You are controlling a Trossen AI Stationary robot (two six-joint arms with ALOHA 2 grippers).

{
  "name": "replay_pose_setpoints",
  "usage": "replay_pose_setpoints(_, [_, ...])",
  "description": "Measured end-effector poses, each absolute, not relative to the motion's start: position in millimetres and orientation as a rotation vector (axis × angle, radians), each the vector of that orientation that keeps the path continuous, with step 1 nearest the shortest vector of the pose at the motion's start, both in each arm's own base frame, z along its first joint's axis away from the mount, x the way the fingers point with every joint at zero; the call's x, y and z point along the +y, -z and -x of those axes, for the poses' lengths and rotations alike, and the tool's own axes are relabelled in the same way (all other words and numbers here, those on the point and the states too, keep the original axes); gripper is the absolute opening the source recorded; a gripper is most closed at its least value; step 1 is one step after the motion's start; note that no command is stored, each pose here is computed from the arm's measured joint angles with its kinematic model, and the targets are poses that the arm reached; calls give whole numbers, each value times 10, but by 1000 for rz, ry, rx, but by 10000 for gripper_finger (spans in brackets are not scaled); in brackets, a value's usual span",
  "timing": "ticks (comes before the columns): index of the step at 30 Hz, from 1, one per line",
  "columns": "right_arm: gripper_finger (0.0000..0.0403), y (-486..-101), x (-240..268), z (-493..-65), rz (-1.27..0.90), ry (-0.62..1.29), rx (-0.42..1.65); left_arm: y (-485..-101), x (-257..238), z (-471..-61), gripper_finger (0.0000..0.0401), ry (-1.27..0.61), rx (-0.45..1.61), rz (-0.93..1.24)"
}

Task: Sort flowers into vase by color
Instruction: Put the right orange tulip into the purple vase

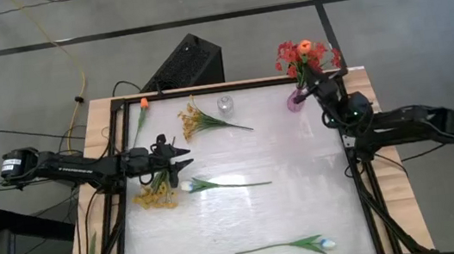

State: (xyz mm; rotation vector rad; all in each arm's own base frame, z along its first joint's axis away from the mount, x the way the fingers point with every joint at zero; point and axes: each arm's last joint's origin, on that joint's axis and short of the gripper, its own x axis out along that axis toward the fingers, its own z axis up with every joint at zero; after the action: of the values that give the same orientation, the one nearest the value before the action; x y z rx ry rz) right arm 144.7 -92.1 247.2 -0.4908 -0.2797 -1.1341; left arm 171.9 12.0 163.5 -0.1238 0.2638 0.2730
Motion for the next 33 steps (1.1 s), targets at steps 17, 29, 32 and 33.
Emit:
replay_pose_setpoints(17, [17, -2308, -991, -1480, 346, 1273, -127, -1631, 120, -1717, 154, -273, 269, 123])
replay_pose_setpoints(29, [17, -2177, -1017, -1496, 222, 1313, -53, -1629, 120, -1716, 154, -273, 270, 123])
replay_pose_setpoints(32, [17, -2134, -1021, -1504, 210, 1309, -16, -1629, 120, -1716, 154, -273, 270, 123])
replay_pose_setpoints(33, [18, -2126, -1022, -1505, 207, 1308, -9, -1629, 120, -1716, 154, -273, 269, 123])
